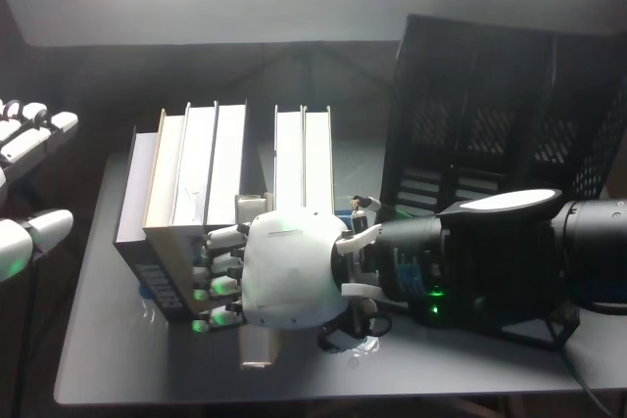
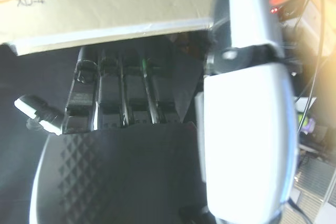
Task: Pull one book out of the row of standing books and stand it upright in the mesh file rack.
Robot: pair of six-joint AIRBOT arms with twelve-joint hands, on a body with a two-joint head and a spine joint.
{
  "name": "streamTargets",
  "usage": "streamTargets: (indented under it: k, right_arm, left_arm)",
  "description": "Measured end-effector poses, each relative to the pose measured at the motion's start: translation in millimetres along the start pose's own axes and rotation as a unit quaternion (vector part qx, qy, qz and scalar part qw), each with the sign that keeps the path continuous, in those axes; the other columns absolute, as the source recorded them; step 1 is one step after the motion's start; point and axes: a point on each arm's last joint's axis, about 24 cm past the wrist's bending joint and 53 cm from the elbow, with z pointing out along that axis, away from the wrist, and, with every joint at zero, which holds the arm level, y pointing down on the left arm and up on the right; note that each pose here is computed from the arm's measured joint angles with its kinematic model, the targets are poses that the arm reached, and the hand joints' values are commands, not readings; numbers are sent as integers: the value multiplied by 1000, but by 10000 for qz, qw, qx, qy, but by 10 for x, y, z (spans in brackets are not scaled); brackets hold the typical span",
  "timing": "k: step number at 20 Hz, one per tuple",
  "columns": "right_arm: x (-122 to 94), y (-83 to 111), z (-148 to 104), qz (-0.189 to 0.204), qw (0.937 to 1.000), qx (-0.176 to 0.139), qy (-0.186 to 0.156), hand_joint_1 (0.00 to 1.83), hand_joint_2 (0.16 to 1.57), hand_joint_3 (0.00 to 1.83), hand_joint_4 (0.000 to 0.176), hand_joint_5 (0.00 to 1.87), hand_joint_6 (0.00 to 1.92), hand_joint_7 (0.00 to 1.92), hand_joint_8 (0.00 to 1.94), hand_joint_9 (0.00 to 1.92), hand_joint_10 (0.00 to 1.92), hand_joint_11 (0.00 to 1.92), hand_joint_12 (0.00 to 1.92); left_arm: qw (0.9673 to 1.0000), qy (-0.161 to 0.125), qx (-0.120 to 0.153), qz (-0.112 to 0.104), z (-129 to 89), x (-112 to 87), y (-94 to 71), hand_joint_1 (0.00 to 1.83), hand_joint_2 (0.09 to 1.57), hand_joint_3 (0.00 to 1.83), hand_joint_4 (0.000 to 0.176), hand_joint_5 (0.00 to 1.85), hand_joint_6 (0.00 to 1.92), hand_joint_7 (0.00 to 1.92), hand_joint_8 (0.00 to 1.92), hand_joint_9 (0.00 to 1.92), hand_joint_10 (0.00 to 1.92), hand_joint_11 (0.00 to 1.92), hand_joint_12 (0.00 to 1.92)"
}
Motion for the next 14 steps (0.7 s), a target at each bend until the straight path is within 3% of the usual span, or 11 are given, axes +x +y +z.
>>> streamTargets:
  k: [1, 2, 4, 5, 7, 8, 10, 11, 12, 13, 14]
  right_arm:
    - [16, -8, 12, -42, 10000, 25, 32, 1248, 872, 0, 1, 617, 42, 598, 24, 479, 57, 0, 1145]
    - [35, -13, 28, -90, 9999, 39, 60, 1271, 911, 9, 0, 602, 21, 577, 6, 510, 53, 0, 1234]
    - [65, 14, 59, -131, 9999, 29, 99, 1350, 901, 1, 0, 652, 12, 619, 3, 614, 49, 0, 1270]
    - [90, 50, 93, -160, 9998, 0, 122, 1344, 918, 5, 0, 591, 2, 523, 0, 523, 13, 0, 1058]
    - [152, 62, 127, -145, 9997, 8, 178, 1338, 931, 5, 0, 650, 15, 540, 5, 498, 4, 0, 1095]
    - [171, 58, 129, -126, 9997, 17, 194, 1368, 941, 6, 0, 630, 4, 502, 1, 464, 3, 0, 1022]
    - [173, 36, 136, -131, 9997, 38, 195, 1350, 933, 0, 0, 672, 11, 574, 14, 524, 26, 0, 1251]
    - [175, 21, 140, -134, 9997, 52, 197, 1292, 948, 5, 0, 650, 3, 555, 3, 455, 9, 0, 1173]
    - [178, 5, 141, -132, 9997, 67, 199, 1284, 957, 6, 0, 676, 12, 592, 13, 477, 19, 0, 1246]
    - [185, -18, 137, -135, 9997, 92, 208, 1210, 973, 12, 20, 617, 3, 563, 3, 463, 13, 0, 1271]
    - [190, -35, 136, -136, 9996, 115, 219, 1171, 971, 9, 42, 397, 0, 383, 0, 295, 5, 0, 999]
  left_arm:
    - [10000, 9, -23, 8, -8, 5, 18, 179, 1450, 5, 84, 0, 0, 0, 0, 0, 0, 0, 0]
    - [10000, 2, -63, -4, -16, 4, 43, 151, 1452, 5, 88, 0, 0, 0, 0, 0, 0, 0, 0]
    - [10000, -23, -78, -15, -17, -8, 52, 207, 1445, 0, 79, 0, 0, 0, 0, 0, 0, 0, 0]
    - [10000, -36, -70, -14, -17, -14, 48, 211, 1444, 0, 79, 0, 0, 0, 0, 0, 0, 0, 0]
    - [10000, -48, -49, -10, -17, -18, 38, 189, 1443, 0, 63, 0, 0, 0, 0, 0, 0, 0, 0]
    - [10000, -52, -49, -11, -17, -20, 38, 208, 1441, 0, 55, 0, 0, 0, 0, 0, 0, 0, 0]
    - [10000, -58, -57, -17, -17, -23, 42, 200, 1444, 0, 60, 0, 0, 0, 0, 0, 0, 0, 0]
    - [10000, -55, -46, -10, -17, -22, 37, 179, 1444, 1, 62, 0, 0, 0, 0, 0, 0, 0, 0]
    - [10000, -52, -47, -20, -17, -19, 37, 196, 1441, 0, 59, 0, 0, 0, 0, 0, 0, 0, 0]
    - [10000, -55, -46, -20, -15, -22, 39, 209, 1434, 0, 62, 0, 0, 0, 0, 0, 0, 0, 0]
    - [10000, -58, -44, -22, -15, -24, 38, 180, 1431, 0, 58, 0, 0, 0, 0, 0, 0, 0, 0]
